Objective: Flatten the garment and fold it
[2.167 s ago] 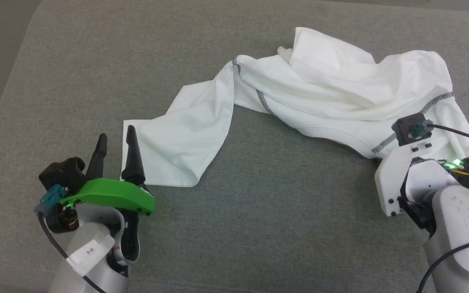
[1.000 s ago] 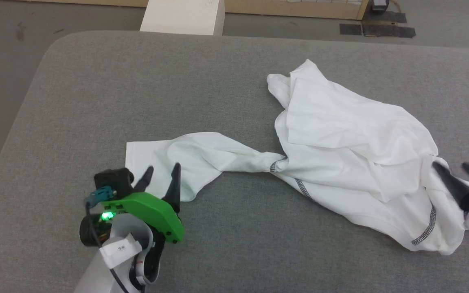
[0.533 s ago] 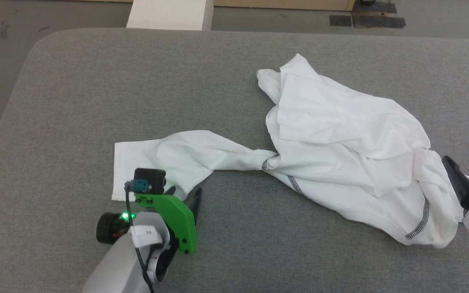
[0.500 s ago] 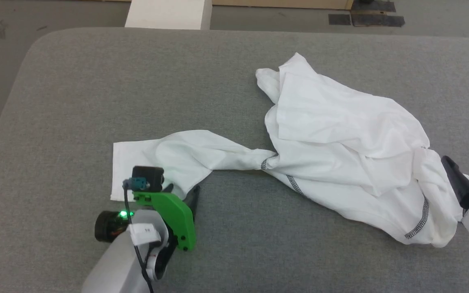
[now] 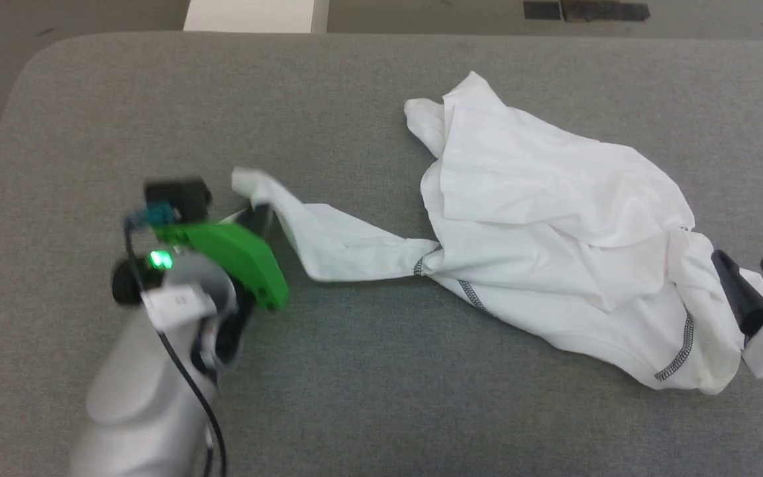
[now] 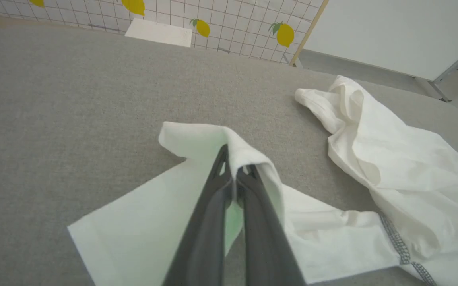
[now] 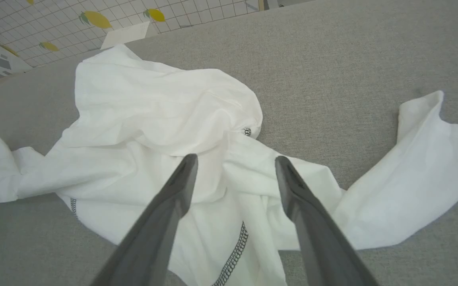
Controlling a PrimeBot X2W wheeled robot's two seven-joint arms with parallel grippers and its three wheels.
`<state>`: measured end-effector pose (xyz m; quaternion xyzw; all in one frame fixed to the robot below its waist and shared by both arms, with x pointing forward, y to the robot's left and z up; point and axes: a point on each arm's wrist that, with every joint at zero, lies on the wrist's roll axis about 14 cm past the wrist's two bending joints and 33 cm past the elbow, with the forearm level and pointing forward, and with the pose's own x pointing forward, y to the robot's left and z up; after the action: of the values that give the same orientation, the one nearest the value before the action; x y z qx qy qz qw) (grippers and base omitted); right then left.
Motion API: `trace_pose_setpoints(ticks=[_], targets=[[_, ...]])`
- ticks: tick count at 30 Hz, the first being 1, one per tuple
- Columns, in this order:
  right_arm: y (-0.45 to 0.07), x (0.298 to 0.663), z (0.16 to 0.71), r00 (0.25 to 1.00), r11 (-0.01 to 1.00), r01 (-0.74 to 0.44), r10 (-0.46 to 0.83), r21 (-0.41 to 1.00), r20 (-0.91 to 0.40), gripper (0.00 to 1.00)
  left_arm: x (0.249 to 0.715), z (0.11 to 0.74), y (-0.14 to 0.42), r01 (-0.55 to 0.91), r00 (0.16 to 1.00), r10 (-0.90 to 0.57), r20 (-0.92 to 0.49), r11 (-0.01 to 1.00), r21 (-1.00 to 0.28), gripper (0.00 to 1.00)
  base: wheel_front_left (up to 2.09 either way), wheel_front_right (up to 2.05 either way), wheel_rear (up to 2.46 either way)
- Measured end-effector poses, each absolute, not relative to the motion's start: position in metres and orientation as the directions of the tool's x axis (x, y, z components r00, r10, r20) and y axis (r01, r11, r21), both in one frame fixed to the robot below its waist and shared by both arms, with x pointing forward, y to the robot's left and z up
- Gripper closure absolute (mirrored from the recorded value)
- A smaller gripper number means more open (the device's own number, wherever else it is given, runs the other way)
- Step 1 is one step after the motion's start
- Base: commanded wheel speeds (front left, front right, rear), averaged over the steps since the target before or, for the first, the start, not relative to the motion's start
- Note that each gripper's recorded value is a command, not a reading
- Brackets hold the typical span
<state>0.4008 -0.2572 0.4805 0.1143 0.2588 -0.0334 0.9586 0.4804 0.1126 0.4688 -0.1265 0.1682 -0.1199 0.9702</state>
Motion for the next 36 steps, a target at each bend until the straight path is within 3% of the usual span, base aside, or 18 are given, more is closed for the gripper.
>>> trace_pose_setpoints(ticks=[10,17,23,25,30,36], targets=[[-0.248,0.423,0.468,0.856,0.975,0.099,0.019,0.199,-0.516,0.0,0.579,0.52,0.112,0.202,0.942,-0.25,-0.223,0.956,-0.214,1.0,0.0,0.0,0.0],[-0.257,0.422,0.438,0.826,0.968,0.148,-0.009,0.202,-0.563,0.0,0.628,0.491,0.096,0.19,0.931,-0.23,-0.283,0.968,-0.163,1.0,0.0,0.0,0.0],[-0.272,0.406,0.413,0.788,0.956,0.221,-0.058,0.194,-0.613,0.0,0.652,0.463,0.062,0.216,0.92,-0.267,-0.286,0.956,-0.198,1.0,0.0,0.0,0.0],[-0.276,0.401,0.406,0.776,0.951,0.243,-0.073,0.191,-0.626,0.0,0.655,0.45,0.046,0.229,0.909,-0.289,-0.301,0.948,-0.221,0.0,0.0,0.0,0.0],[-0.285,0.39,0.395,0.751,0.942,0.281,-0.098,0.181,-0.653,0.0,0.651,0.422,0.024,0.255,0.878,-0.332,-0.345,0.934,-0.249,0.0,0.0,0.0,0.0],[-0.286,0.392,0.403,0.769,0.951,0.26,-0.098,0.168,-0.632,0.0,0.651,0.454,0.021,0.283,0.913,-0.353,-0.204,0.909,-0.306,0.0,0.0,0.0,0.0]])
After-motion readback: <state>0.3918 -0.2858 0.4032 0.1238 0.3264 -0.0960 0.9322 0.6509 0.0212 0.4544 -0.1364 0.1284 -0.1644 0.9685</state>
